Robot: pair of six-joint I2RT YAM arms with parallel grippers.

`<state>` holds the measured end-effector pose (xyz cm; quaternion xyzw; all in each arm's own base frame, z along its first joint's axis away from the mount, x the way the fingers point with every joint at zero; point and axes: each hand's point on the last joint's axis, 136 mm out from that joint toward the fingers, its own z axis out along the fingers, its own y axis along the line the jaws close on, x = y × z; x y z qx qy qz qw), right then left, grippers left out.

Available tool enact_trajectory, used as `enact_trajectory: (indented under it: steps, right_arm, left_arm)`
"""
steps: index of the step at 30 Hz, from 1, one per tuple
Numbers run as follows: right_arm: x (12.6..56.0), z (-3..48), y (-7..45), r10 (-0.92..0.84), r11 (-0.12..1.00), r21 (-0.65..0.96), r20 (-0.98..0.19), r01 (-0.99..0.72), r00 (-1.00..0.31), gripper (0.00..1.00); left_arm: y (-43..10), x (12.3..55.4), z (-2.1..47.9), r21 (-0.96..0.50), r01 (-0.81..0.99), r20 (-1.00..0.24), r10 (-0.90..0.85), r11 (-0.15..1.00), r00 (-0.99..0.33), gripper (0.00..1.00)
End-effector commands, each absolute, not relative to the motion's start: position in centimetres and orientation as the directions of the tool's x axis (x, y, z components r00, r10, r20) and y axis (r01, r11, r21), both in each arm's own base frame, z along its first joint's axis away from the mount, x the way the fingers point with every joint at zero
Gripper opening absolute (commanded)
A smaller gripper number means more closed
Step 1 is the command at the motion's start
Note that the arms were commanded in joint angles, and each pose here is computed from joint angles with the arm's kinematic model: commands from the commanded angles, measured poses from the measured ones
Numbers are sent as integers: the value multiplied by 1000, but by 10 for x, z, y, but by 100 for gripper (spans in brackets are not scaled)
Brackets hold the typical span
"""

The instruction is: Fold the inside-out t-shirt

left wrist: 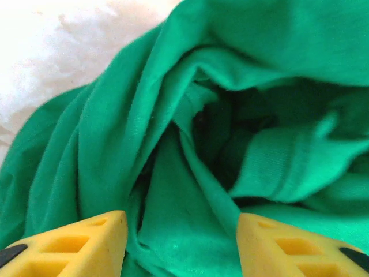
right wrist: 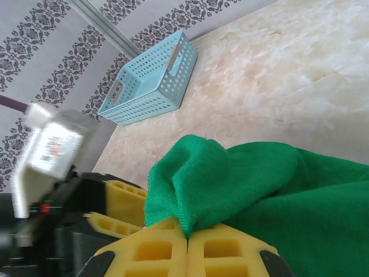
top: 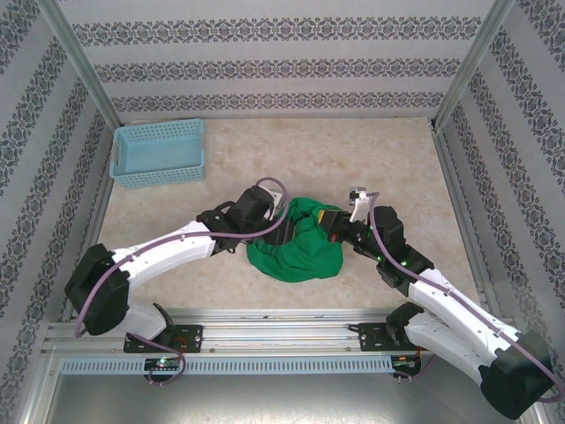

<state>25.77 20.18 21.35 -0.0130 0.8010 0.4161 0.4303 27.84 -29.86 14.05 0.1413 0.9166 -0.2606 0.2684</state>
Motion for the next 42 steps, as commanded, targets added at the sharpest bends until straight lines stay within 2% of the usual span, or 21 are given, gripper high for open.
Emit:
enact_trajectory:
  steps: [1,3,6,10,11,15,19,24,28,31,36,39,42]
  right_arm:
    - [255,219,209,339,618,665,-706,-419,-622,0]
    - [253,217,209,333,624,660,-708,-418,-623,0]
    - [255,212,200,344,659,649,-709,-380,-616,0]
    - [262,215,175,397,701,645,-708,-305,-583,0]
    - [265,215,167,416,709,647,-704,-279,-575,0]
    - [278,222,139,485,708,678,-672,-200,-560,0]
    - [286,224,105,592,663,740,-610,-111,-528,0]
    - [283,185,79,697,584,812,-488,20,-526,0]
    - [271,126,78,720,561,814,-390,151,-574,0]
    - [261,97,72,730,571,788,-359,229,-582,0]
    - [253,84,64,692,641,715,-383,279,-612,0]
    - [255,89,70,645,682,689,-406,247,-648,0]
    - [256,98,81,580,727,661,-443,189,-684,0]
  left_arm:
    - [-322,289,142,-494,386,-566,50,779,-823,55]
    - [-331,292,137,-514,389,-559,46,764,-828,53]
    - [-337,297,123,-508,383,-537,64,771,-841,39]
    - [-316,304,108,-437,351,-529,79,828,-845,4]
    - [-307,308,111,-427,339,-535,68,838,-842,0]
    - [-259,331,151,-386,283,-614,-16,878,-789,0]
    - [-200,348,211,-360,208,-736,-141,909,-662,0]
    - [-168,344,240,-417,197,-785,-243,887,-570,0]
    - [-173,336,216,-429,209,-754,-220,879,-619,0]
    - [-169,327,183,-431,173,-712,-216,886,-667,0]
    - [-184,301,130,-463,187,-604,-155,867,-782,0]
    - [-205,279,113,-433,270,-577,-34,860,-816,0]
    - [-227,259,118,-361,401,-600,119,842,-791,21]
